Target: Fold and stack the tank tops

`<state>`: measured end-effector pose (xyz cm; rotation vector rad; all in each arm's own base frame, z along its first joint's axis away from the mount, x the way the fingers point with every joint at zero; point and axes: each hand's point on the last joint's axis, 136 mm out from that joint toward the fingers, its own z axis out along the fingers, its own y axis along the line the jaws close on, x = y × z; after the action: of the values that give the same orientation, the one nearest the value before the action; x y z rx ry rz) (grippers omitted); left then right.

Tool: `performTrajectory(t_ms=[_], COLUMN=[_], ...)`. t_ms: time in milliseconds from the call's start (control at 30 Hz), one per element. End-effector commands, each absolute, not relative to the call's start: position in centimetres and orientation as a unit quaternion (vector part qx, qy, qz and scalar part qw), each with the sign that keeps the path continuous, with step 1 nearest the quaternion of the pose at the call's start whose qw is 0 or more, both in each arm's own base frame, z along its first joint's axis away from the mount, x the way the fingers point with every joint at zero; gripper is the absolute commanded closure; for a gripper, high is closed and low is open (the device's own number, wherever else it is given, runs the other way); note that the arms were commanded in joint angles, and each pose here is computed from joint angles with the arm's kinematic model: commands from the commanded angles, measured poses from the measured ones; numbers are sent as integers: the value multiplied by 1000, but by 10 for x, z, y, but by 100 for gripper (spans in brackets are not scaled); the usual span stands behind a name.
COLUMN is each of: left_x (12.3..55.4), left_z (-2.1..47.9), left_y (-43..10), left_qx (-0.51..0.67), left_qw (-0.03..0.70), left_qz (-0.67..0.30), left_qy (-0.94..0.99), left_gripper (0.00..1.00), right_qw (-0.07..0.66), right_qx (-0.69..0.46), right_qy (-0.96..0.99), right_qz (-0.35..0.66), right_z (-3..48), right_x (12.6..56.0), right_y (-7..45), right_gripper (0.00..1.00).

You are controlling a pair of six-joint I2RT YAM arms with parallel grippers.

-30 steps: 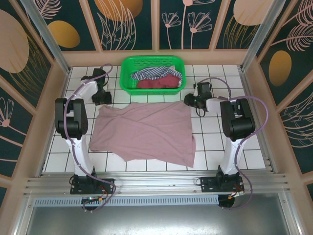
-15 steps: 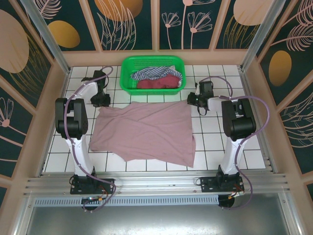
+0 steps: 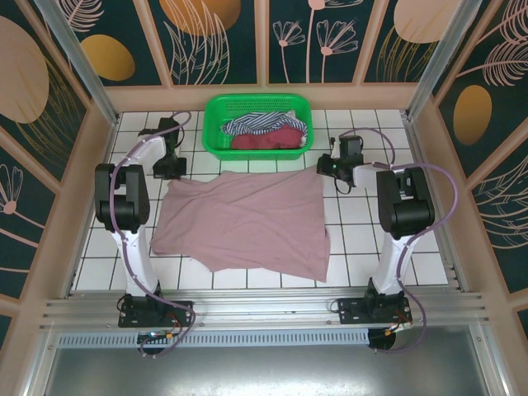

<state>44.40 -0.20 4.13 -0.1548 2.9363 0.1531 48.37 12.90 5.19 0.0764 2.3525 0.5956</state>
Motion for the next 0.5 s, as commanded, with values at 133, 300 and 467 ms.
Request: performTrajectory(t_ms=[133, 300, 467], left_x=[473, 480, 494], left_z=[59, 54, 50], left_y=[8, 6, 7], left_qx=[-78, -86, -98], left_qw=[123, 112, 114], left_qz=[47, 37, 25], left_qy=[988, 989, 988], left_gripper=[100, 100, 100], right_qw=[437, 473, 477], right_qx=[2, -15, -49], right_qy=[856, 820, 804], right_qz=[275, 322, 352], right_z=[111, 129, 135], right_x=[480, 461, 444], right_y=[120, 118, 127], right_gripper=[96, 96, 96])
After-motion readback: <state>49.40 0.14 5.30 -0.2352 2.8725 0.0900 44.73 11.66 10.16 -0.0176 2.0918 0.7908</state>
